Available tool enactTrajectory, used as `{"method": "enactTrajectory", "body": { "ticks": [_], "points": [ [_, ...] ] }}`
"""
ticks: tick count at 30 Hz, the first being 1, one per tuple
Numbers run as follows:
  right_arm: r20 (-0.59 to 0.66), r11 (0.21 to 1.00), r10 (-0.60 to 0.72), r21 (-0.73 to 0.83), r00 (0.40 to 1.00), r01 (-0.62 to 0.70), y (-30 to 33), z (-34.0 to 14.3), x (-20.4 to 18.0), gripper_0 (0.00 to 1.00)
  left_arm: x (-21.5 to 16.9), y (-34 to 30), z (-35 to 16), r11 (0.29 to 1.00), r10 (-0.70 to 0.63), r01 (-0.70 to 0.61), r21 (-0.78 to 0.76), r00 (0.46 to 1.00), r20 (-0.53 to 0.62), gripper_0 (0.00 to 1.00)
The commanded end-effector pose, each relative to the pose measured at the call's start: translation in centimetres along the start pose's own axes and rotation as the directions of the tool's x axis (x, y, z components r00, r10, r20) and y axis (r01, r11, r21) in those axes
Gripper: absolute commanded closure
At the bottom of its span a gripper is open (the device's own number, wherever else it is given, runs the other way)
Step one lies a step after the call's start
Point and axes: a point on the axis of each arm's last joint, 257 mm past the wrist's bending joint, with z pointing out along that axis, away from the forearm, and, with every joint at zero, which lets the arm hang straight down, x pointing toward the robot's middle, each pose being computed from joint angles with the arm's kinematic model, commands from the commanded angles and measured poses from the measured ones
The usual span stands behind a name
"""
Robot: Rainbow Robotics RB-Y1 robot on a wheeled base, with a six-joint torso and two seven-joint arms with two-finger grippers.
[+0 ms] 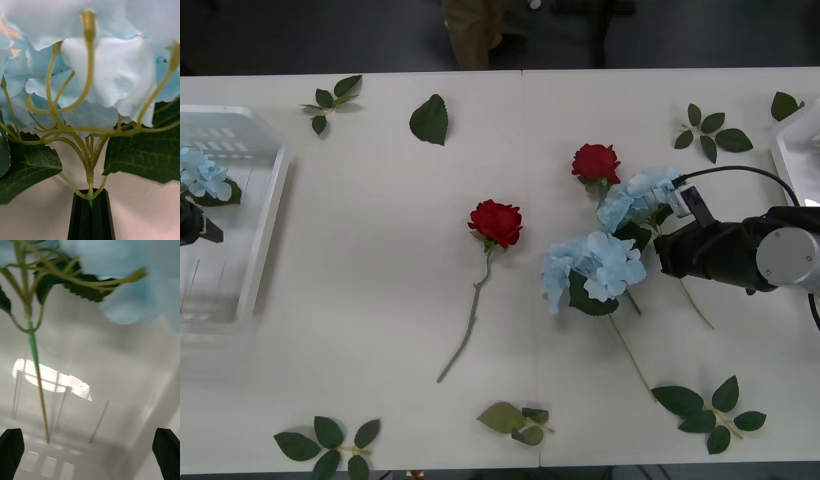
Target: Place the red flowers into the right box and the blue flowers into the left box. If a person shows an open palm, hand one flower to the person first, then continue sorting.
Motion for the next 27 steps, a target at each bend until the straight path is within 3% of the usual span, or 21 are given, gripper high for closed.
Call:
{"method": "enactTrajectory", "body": {
  "ticks": [1,8,16,23,27],
  "points": [
    [0.112,0.992,0.124,-0.038,0.986,-0.120,-2.3,-3.0,-4.7,1.00,-1.0,-6.9,-3.6,0.986,-0.156,0.155,0.065,0.988,0.002,0.00],
    [0.229,0.970,0.125,-0.232,0.965,-0.071,-0.7,-7.8,-11.3,1.00,1.0,-16.1,-4.6,0.989,-0.142,0.143,0.041,0.990,-0.016,0.00],
    [0.387,0.831,0.214,-0.555,0.897,0.041,8.1,-12.8,-21.3,1.00,5.2,-28.0,-3.9,0.996,-0.077,0.077,0.034,0.997,-0.020,0.00],
    [0.428,0.726,0.214,-0.671,0.878,0.151,15.7,-14.4,-26.3,1.00,7.0,-35.8,-5.0,0.991,0.012,-0.011,0.136,1.000,-0.006,0.00],
    [0.443,0.707,0.221,-0.687,0.869,0.170,18.0,-14.5,-27.8,1.00,8.1,-37.2,-5.4,0.985,0.059,-0.055,0.161,0.998,-0.020,0.00]
  ]
}}
